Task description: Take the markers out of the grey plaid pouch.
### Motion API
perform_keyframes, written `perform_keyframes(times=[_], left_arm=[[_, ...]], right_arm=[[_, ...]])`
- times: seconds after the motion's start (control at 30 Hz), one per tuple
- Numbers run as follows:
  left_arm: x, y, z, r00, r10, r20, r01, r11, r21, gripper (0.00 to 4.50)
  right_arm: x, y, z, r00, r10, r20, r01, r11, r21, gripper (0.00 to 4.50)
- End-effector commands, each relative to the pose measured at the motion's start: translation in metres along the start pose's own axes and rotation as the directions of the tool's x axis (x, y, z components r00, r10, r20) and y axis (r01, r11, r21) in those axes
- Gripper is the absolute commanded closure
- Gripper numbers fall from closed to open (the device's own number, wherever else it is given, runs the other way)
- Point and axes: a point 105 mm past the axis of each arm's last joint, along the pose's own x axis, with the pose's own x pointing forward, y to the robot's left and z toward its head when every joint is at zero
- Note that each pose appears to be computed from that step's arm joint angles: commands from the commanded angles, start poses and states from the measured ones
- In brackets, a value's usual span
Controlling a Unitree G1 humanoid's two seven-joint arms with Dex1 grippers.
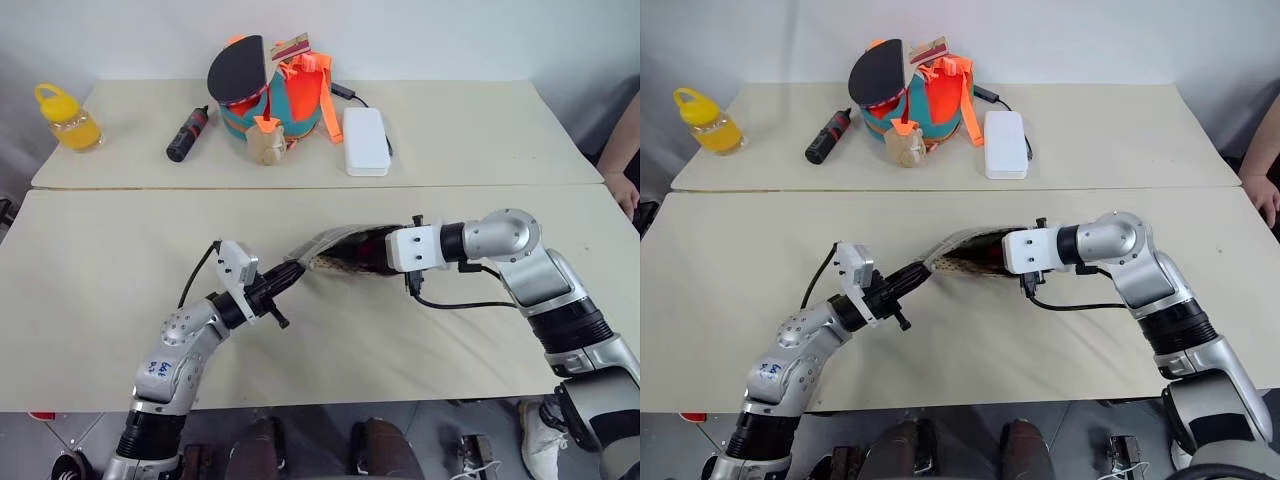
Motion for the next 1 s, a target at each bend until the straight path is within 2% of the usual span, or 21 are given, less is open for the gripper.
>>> perform_keyframes(times=[0.03,0.1,0.2,0.33,0.4,0.5,0.6,0.83,0.87,0.93,1.0], left_arm=[[0.006,-0.025,0.019,0.992,-0.118,0.049,0.123,0.985,-0.117,4.5],[0.008,-0.033,0.022,0.986,-0.155,0.054,0.163,0.963,-0.215,4.5],[0.008,-0.033,0.013,0.986,-0.165,0.013,0.161,0.941,-0.297,4.5],[0.006,-0.03,-0.015,0.985,-0.142,-0.102,0.109,0.954,-0.279,4.5],[0.007,-0.027,-0.021,0.987,-0.118,-0.109,0.084,0.957,-0.279,4.5],[0.013,-0.016,-0.018,0.997,-0.05,-0.053,0.031,0.95,-0.311,4.5],[0.014,-0.012,-0.022,0.997,-0.035,-0.066,0.015,0.958,-0.286,4.5],[0.013,-0.011,-0.023,0.997,-0.037,-0.071,0.017,0.965,-0.261,4.5],[0.012,-0.011,-0.023,0.997,-0.036,-0.073,0.015,0.965,-0.261,4.5],[0.012,-0.011,-0.024,0.997,-0.035,-0.074,0.014,0.965,-0.261,4.5],[0.012,-0.012,-0.024,0.996,-0.04,-0.077,0.02,0.967,-0.255,4.5]], right_arm=[[-0.013,-0.015,0.016,1.0,0.017,-0.006,-0.017,0.999,-0.035,2.37],[-0.021,-0.011,0.014,0.994,0.085,-0.064,-0.085,0.996,0.0,2.37],[-0.025,-0.001,0.018,0.983,0.173,-0.068,-0.17,0.984,0.048,2.37],[-0.025,0.004,0.018,0.971,0.22,-0.092,-0.211,0.972,0.099,2.37],[-0.018,0.004,0.016,0.97,0.216,-0.114,-0.204,0.973,0.109,2.37],[-0.005,0.008,0.002,0.959,0.217,-0.183,-0.2,0.974,0.111,2.37],[0.0,0.014,-0.007,0.948,0.231,-0.219,-0.211,0.971,0.111,2.37],[0.008,0.022,-0.013,0.948,0.234,-0.215,-0.21,0.969,0.129,2.37],[0.01,0.023,-0.012,0.951,0.231,-0.203,-0.207,0.969,0.134,2.65],[0.012,0.024,-0.01,0.955,0.229,-0.19,-0.205,0.969,0.135,2.94],[0.013,0.024,-0.009,0.958,0.225,-0.177,-0.203,0.97,0.135,3.6]])
